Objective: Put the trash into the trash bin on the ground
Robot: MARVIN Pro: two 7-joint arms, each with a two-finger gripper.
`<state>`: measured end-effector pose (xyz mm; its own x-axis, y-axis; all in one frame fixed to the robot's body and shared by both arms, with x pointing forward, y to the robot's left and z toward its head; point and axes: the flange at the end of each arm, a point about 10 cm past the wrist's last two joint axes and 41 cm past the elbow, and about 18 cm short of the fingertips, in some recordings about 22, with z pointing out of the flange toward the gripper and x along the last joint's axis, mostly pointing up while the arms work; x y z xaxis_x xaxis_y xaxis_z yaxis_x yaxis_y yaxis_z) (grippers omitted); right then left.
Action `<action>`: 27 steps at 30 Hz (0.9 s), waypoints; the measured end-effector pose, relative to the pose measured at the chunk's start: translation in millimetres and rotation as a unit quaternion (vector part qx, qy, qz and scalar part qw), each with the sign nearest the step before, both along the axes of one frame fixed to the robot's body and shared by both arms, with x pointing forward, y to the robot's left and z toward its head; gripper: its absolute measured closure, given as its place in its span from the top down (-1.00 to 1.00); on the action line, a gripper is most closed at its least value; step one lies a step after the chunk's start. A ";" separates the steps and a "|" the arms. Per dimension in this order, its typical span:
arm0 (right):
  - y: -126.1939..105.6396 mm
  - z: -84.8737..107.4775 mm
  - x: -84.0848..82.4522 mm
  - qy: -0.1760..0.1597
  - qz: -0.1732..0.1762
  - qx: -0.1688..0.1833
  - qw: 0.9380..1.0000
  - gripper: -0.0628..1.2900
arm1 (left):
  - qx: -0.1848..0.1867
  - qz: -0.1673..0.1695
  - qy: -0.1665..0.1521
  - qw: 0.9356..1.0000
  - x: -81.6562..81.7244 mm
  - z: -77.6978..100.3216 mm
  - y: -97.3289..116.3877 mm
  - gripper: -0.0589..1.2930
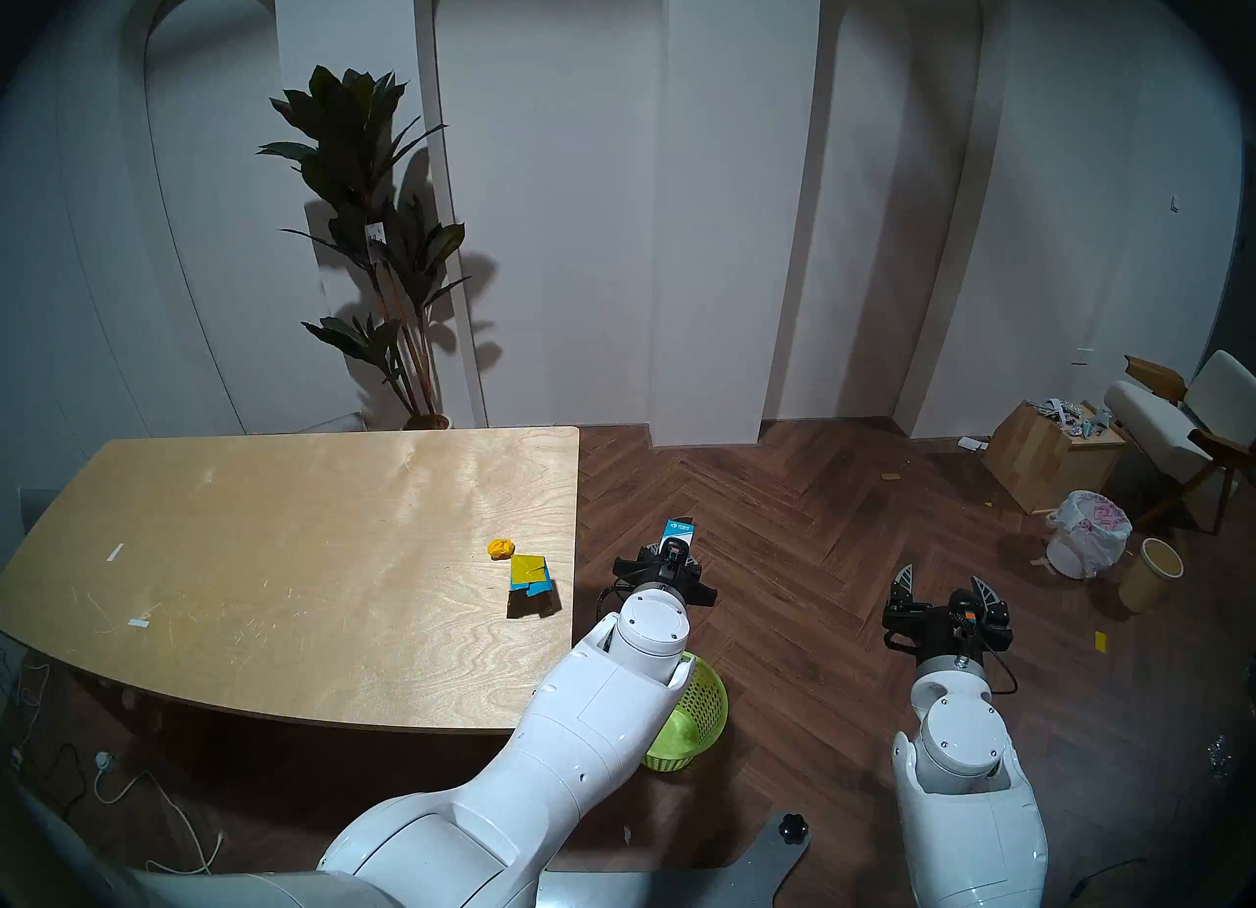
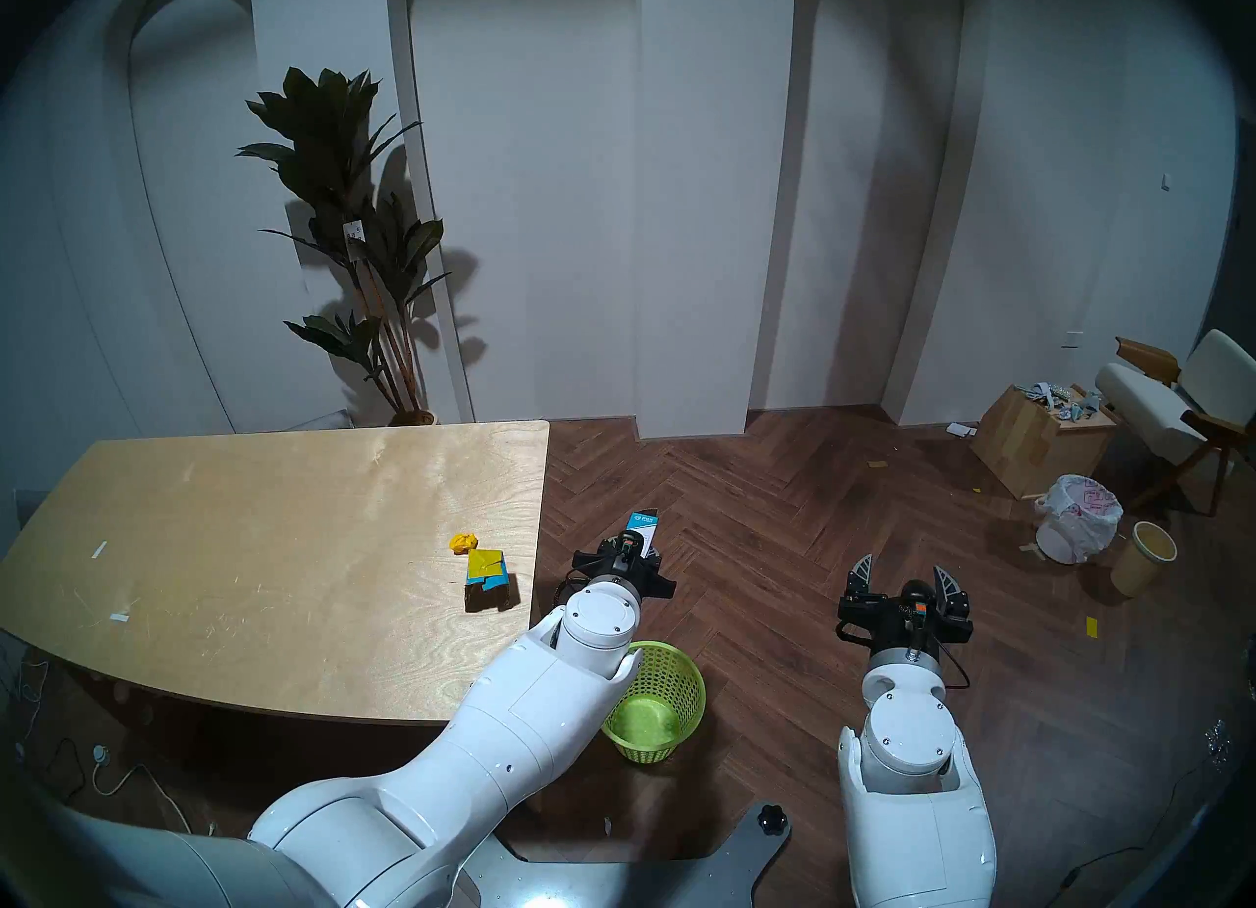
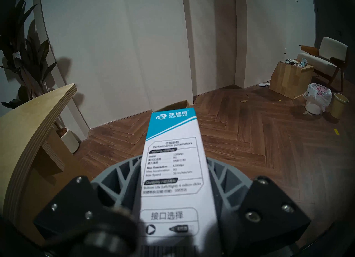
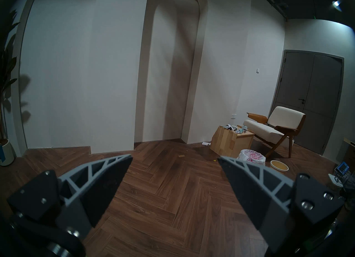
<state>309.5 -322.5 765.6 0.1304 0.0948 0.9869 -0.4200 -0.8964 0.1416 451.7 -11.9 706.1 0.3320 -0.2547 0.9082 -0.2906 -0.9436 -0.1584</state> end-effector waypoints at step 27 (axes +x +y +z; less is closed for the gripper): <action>-0.1 -0.1 0.1 0.000 0.000 0.000 1.000 0.90 | -0.018 0.006 -0.051 0.998 -2.3 33.4 -1.8 0.91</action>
<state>309.6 -322.6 765.6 0.1305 0.0947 0.9869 -0.4201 -0.8964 0.1416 449.3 -13.7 739.5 0.2394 -0.2175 0.9462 -0.2634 -0.9526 -0.1523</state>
